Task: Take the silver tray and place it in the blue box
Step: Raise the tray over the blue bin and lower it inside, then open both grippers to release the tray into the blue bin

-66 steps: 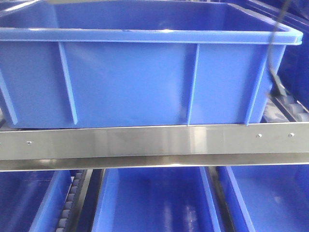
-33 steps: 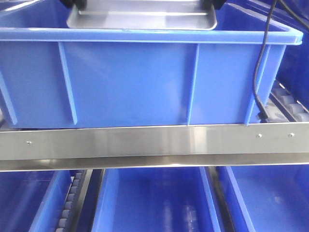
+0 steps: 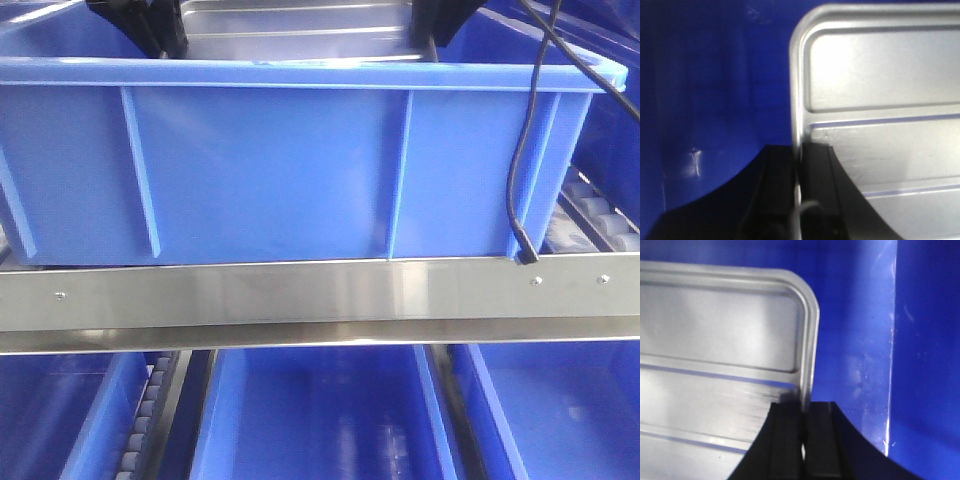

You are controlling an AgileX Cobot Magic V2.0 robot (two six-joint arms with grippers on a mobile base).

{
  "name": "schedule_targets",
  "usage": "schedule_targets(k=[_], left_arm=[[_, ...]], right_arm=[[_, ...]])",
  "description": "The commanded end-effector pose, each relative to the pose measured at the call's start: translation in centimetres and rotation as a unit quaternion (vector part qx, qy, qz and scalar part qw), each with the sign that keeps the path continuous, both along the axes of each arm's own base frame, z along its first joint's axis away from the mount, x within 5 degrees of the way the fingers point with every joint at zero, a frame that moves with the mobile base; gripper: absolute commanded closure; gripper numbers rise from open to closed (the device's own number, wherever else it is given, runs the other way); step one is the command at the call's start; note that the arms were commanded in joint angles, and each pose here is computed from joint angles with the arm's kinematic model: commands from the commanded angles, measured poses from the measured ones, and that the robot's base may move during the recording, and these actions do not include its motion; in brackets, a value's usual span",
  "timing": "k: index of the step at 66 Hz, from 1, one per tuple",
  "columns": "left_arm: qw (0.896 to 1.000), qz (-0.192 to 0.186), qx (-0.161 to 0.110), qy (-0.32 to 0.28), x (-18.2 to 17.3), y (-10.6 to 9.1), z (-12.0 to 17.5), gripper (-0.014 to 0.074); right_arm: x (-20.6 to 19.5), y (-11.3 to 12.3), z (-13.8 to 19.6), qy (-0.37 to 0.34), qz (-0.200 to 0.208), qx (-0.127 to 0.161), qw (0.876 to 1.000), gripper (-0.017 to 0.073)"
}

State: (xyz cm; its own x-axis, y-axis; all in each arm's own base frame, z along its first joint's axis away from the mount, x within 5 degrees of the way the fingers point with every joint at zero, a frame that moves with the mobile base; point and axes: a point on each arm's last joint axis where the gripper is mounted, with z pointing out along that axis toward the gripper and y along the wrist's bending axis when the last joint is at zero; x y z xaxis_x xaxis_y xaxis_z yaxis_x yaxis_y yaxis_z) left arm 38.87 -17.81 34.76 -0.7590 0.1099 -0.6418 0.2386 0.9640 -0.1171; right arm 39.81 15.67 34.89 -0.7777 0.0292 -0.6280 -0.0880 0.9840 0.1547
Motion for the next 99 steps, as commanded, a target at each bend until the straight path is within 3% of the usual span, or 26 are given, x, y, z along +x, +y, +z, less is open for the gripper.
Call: schedule_targets(k=[1,38,47,51,56,62,65,69,74,79,93,99], left_arm=[[0.992,-0.023,-0.108,-0.066,-1.5,-1.9,4.3,0.06],[0.992,-0.023,-0.104,-0.07,-1.4,-1.8,4.3,0.0599],[0.993,-0.022,-0.087,-0.079,-1.3,-1.6,4.3,0.0594],[0.993,-0.022,-0.081,-0.081,-1.2,-1.6,4.3,0.0529],[0.994,-0.021,-0.066,-0.085,-1.2,-1.4,4.2,0.0382],[0.994,0.0,-0.06,-0.093,-0.9,-1.0,4.3,0.0196],[0.994,0.015,-0.05,-0.093,-0.9,-0.7,4.2,0.017],[0.995,0.023,-0.017,-0.1,-0.8,-0.2,4.2,0.0167],[0.993,0.029,0.021,-0.108,-0.6,0.4,4.2,0.017],[0.993,0.034,0.02,-0.107,-0.5,0.8,4.2,0.017],[0.995,0.043,-0.012,-0.094,-0.4,1.0,4.1,0.0177],[0.995,0.043,-0.013,-0.093,-0.4,1.0,4.1,0.0277]], right_arm=[[-1.2,1.6,4.7,-0.091,0.028,0.096,0.991,0.0506],[-1.2,1.6,4.7,-0.093,0.028,0.097,0.991,0.0506],[-1.2,1.6,4.7,-0.093,0.028,0.097,0.991,0.0506],[-1.2,1.6,4.7,-0.093,0.028,0.097,0.991,0.0506],[-1.2,1.5,4.7,-0.094,0.028,0.093,0.991,0.05],[-1.0,1.2,4.7,-0.103,0.026,0.069,0.992,0.044],[-0.8,0.4,4.7,-0.109,0.02,0.044,0.993,0.0378],[-0.5,-0.6,4.7,-0.114,0.009,0.02,0.993,0.0271],[-0.1,-1.6,4.7,-0.113,-0.003,0.02,0.993,0.0125],[0.1,-2.0,4.7,-0.117,-0.009,0.022,0.993,0.0046],[0.3,-2.2,4.7,-0.121,-0.011,0.023,0.992,0.0041],[0.3,-2.2,4.7,-0.12,-0.011,0.023,0.992,0.009]])
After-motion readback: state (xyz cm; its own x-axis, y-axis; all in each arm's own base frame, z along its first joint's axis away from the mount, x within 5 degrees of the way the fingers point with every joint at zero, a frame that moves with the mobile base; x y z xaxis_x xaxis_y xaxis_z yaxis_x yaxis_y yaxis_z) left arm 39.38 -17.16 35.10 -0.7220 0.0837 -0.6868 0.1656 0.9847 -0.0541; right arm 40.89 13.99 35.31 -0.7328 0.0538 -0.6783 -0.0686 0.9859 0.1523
